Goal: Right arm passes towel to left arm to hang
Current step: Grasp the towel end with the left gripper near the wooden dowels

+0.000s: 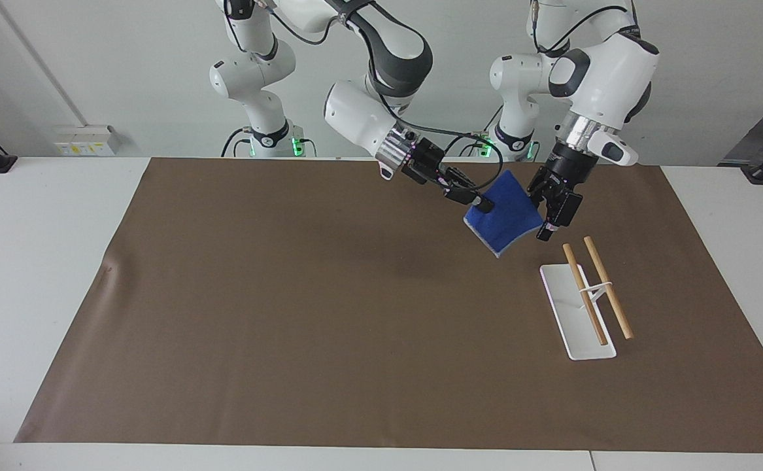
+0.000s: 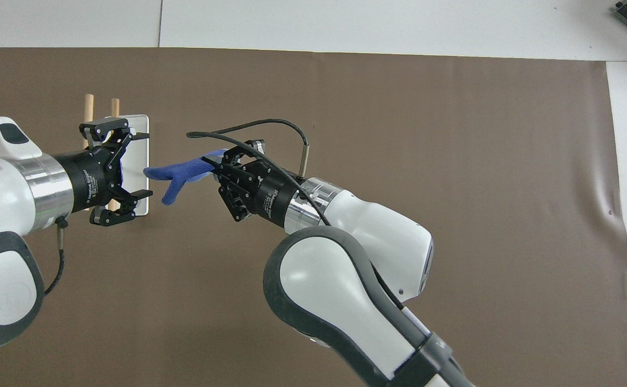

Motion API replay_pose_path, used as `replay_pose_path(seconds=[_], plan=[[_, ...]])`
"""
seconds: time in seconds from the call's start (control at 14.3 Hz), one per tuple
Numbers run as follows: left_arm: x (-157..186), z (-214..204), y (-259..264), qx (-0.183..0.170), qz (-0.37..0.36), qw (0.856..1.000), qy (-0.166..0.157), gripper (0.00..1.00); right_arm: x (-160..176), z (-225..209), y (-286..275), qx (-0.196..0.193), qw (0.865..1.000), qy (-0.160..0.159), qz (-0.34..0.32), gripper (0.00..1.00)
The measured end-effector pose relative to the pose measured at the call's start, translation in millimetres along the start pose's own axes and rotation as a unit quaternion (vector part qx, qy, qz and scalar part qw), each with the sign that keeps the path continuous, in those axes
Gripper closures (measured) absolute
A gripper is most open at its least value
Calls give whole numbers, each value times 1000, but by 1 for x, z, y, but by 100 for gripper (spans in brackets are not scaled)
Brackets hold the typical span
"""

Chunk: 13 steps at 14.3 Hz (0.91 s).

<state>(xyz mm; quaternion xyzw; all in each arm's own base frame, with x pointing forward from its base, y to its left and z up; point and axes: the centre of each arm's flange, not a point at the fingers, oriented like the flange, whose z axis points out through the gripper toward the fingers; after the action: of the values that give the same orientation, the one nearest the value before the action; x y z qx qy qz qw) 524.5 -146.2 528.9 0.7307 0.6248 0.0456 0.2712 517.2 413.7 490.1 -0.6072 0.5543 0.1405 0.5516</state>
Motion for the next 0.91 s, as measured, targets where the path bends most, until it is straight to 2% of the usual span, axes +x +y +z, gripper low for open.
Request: replay_pose_path(seconds=[0.14,0.28,0.35,0.42,0.56,0.63,0.84,0.91], plan=[[0,4,0,-2,0,1000,0,4,0,0,0,0,1000,0,0,96],[-2,4,1,-6,5,1000,0,24,0,0,0,0,1000,0,0,96],[-2,4,1,-7,14,1000,0,24,0,0,0,0,1000,0,0,96],[-3,4,1,-7,27,1000,0,30,0,0,0,0,1000,0,0,96],[-3,5,1,-7,51,999,1,34,0,0,0,0,1000,0,0,96],[-3,5,1,-7,58,998,1,40,0,0,-1,1,1000,0,0,96],[-2,5,1,-7,79,997,1,44,3,-2,-4,3,1000,2,1,96],[-2,5,1,-6,81,997,1,54,4,-2,-4,4,1000,2,1,96]])
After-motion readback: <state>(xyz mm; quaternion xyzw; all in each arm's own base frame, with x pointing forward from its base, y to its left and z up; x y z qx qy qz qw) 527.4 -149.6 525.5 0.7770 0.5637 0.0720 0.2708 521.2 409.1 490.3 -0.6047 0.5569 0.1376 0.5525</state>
